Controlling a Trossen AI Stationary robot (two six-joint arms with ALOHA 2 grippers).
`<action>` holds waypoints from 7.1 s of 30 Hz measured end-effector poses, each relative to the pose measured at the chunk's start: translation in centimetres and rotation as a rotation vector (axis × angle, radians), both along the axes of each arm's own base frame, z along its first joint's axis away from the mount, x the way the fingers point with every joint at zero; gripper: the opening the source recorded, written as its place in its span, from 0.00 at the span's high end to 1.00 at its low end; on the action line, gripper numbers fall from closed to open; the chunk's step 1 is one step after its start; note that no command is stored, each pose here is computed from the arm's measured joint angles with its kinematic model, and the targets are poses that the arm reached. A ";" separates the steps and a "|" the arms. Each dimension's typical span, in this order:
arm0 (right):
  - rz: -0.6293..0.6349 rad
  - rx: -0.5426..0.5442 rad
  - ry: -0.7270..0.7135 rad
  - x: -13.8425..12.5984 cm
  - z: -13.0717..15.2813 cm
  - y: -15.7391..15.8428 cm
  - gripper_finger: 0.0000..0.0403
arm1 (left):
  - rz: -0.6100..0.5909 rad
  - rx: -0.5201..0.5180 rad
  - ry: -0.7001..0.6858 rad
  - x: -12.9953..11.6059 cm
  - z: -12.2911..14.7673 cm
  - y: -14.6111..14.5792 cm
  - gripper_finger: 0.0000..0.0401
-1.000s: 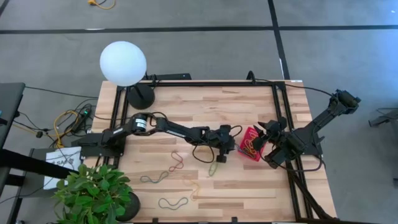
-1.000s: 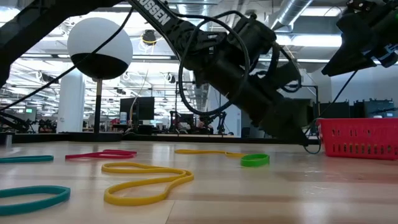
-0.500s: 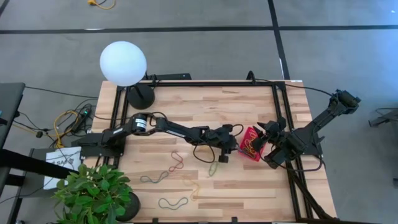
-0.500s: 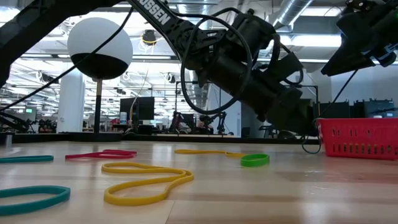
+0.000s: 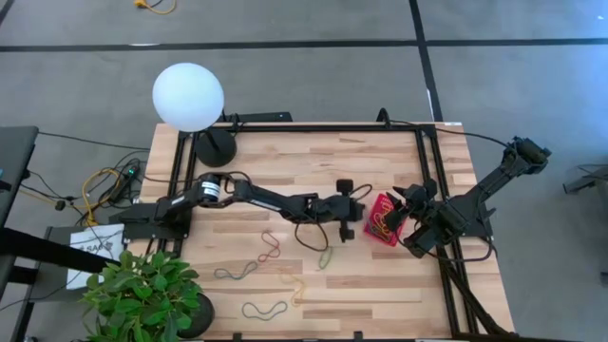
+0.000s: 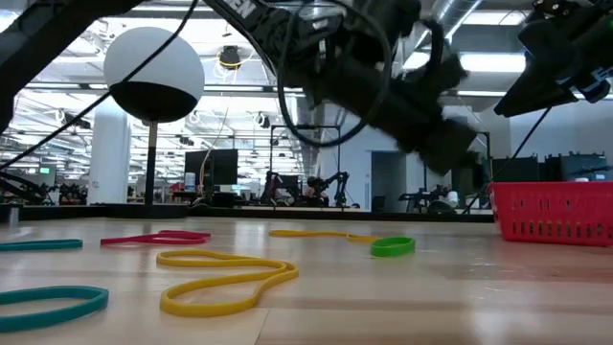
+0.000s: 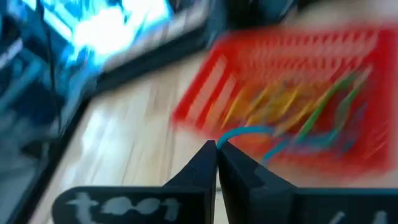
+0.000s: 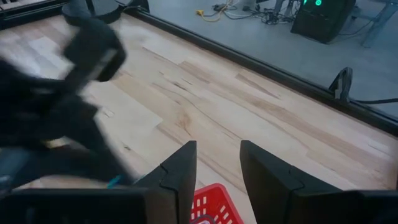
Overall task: Pick and place rubber bands into bin
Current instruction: Put the blue rubber band into the basket, then put the yellow rubber band into the basket
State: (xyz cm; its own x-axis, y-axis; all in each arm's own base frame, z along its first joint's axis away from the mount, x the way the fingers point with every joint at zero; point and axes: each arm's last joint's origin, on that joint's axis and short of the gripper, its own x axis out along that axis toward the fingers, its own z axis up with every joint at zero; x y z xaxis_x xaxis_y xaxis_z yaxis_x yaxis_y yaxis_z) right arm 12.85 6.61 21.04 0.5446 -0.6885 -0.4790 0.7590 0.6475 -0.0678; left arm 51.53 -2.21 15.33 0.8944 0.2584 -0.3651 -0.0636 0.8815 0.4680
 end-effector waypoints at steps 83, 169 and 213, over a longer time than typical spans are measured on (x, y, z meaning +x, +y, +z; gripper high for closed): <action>0.009 0.176 0.024 0.4 -0.3 0.6 0.71 | -0.015 -0.218 -0.052 0.5 -1.2 3.5 0.77; 0.431 0.478 0.499 25.7 -8.0 -3.8 0.78 | 0.283 -0.459 -0.077 -35.3 3.0 2.7 0.77; 0.519 0.423 0.426 26.2 -7.6 -6.4 0.97 | 0.285 -0.457 -0.071 -35.3 3.0 2.7 0.77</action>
